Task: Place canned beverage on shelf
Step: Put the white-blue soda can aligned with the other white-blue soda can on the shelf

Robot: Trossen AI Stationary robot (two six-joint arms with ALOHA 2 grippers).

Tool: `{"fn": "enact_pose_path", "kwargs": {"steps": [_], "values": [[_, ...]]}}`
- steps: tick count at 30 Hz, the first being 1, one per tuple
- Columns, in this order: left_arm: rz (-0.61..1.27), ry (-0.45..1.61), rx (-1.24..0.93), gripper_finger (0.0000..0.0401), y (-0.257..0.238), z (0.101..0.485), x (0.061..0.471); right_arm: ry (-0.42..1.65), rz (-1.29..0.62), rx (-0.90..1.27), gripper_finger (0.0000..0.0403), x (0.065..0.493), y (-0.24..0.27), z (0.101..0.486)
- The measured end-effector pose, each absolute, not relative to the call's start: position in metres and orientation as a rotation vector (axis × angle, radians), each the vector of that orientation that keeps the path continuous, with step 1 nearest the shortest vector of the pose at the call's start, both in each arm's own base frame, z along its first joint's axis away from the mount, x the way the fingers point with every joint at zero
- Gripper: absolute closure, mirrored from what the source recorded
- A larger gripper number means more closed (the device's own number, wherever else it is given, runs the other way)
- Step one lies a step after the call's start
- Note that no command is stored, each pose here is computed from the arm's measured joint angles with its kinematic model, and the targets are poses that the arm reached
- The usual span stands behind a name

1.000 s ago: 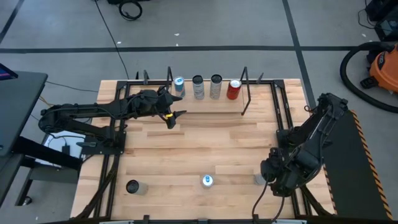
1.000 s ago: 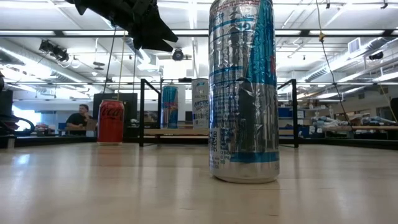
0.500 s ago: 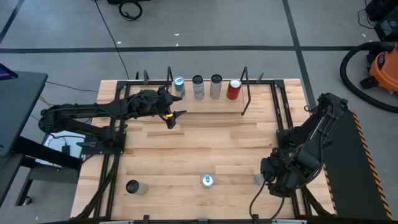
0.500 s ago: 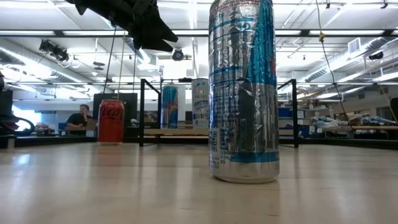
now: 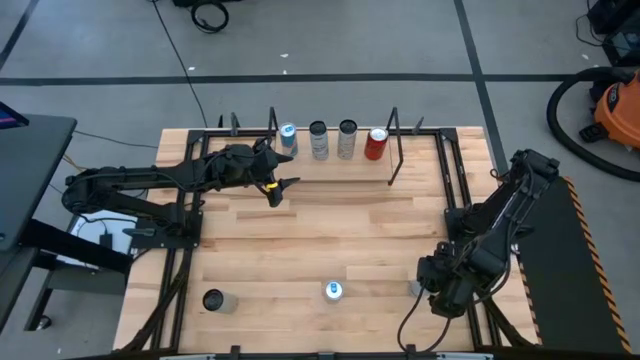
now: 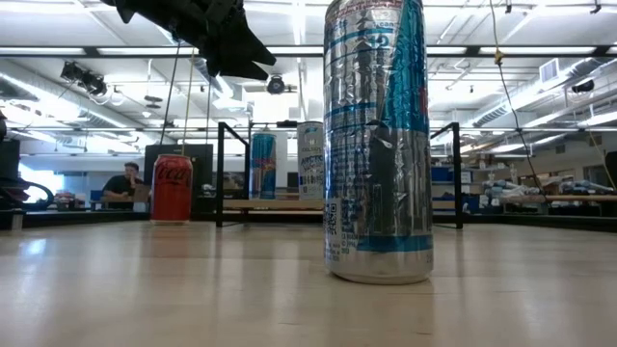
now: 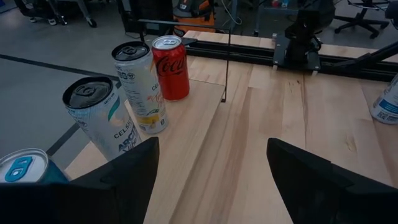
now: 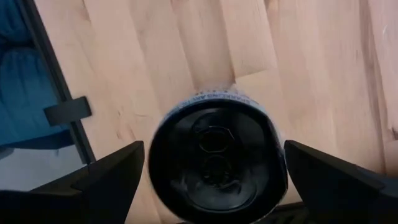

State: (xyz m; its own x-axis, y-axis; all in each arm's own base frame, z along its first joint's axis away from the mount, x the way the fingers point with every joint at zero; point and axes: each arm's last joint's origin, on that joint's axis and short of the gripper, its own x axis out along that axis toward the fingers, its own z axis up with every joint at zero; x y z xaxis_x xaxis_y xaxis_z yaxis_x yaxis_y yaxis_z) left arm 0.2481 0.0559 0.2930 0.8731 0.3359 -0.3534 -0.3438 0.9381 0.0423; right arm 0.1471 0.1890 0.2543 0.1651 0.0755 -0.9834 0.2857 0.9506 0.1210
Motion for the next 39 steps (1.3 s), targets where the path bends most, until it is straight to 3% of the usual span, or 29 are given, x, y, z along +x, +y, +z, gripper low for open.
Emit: {"fn": "enact_pose_path", "kwargs": {"steps": [6,15,27,39], "values": [[0.355,0.365,-0.022,0.0102,0.056,0.293,0.248,1.436,-0.181,0.317,0.0041,0.144,0.187,0.241],[0.355,0.365,-0.022,0.0102,0.056,0.293,0.248,1.431,-0.163,0.314,0.0154,0.145,0.187,0.238],[0.356,0.364,-0.022,0.0102,0.056,0.293,0.248,1.426,-0.118,0.241,0.0154,0.165,0.165,0.242],[0.356,0.364,-0.022,0.0102,0.056,0.293,0.248,1.34,-0.055,0.088,0.0153,0.218,0.101,0.282]]}}
